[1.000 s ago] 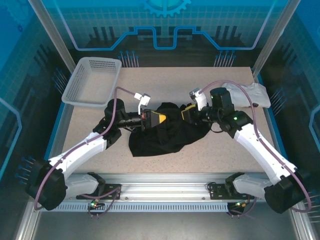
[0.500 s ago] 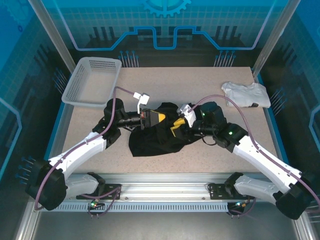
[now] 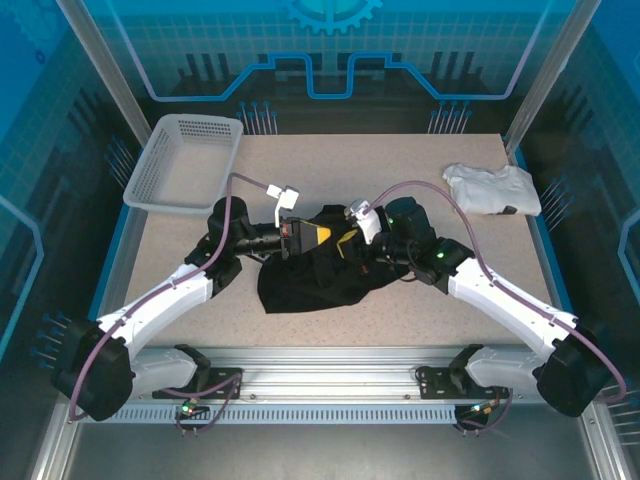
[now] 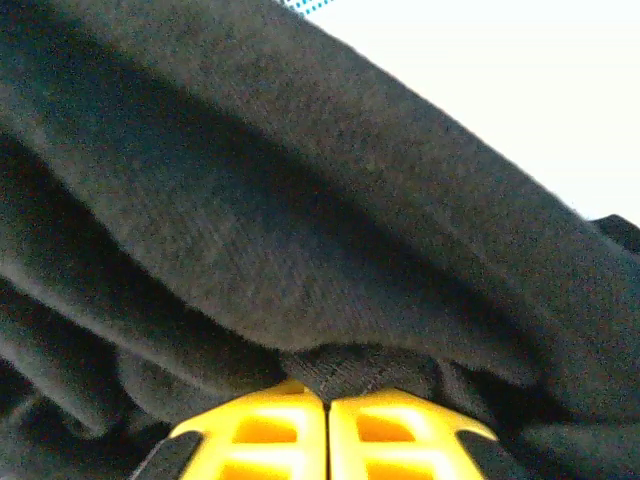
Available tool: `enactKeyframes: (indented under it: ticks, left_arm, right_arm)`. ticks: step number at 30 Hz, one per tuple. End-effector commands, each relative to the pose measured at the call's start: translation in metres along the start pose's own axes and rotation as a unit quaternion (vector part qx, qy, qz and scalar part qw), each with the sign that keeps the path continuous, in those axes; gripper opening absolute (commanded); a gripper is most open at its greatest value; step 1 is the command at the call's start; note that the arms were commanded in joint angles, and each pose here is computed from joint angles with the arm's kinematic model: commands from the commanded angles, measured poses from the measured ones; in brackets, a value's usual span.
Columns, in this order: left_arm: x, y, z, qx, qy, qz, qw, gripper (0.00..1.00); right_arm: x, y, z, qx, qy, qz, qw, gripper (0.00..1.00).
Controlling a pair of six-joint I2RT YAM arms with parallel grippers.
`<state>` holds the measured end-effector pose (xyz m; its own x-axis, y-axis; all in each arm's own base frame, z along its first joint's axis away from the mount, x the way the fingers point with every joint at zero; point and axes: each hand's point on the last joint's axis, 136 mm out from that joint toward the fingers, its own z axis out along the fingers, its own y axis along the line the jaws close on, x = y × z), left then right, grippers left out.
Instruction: Fold the inside-out t-shirt
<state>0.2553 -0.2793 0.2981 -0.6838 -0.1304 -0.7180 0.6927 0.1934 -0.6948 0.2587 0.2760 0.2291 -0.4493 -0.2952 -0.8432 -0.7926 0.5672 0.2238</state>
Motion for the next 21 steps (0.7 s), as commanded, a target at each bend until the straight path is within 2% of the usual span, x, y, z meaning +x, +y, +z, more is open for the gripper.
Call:
enactKeyframes:
  ticks: [1, 6, 12, 18, 21]
  left_arm:
    - [-0.013, -0.004, -0.006, 0.0, -0.025, 0.018, 1.0, 0.0]
    - [-0.028, 0.019, -0.021, -0.043, -0.07, -0.001, 0.997, 0.0]
    - [-0.036, 0.038, -0.026, -0.056, -0.088, -0.024, 0.994, 0.0]
    - [-0.024, 0.061, -0.027, -0.105, -0.074, -0.031, 0.991, 0.01]
    - [-0.018, 0.075, -0.035, -0.151, -0.077, -0.034, 0.985, 0.01]
  right_arm:
    - [-0.024, 0.006, -0.01, -0.003, -0.028, -0.023, 0.999, 0.0]
    - [-0.019, 0.02, -0.045, -0.058, -0.03, -0.022, 0.998, 0.0]
    - [-0.046, 0.044, -0.078, -0.177, -0.114, 0.011, 0.978, 0.0]
    - [-0.063, 0.05, -0.085, -0.213, -0.14, 0.011, 0.967, 0.0]
    - [-0.062, 0.047, -0.091, -0.205, -0.141, 0.002, 0.969, 0.0]
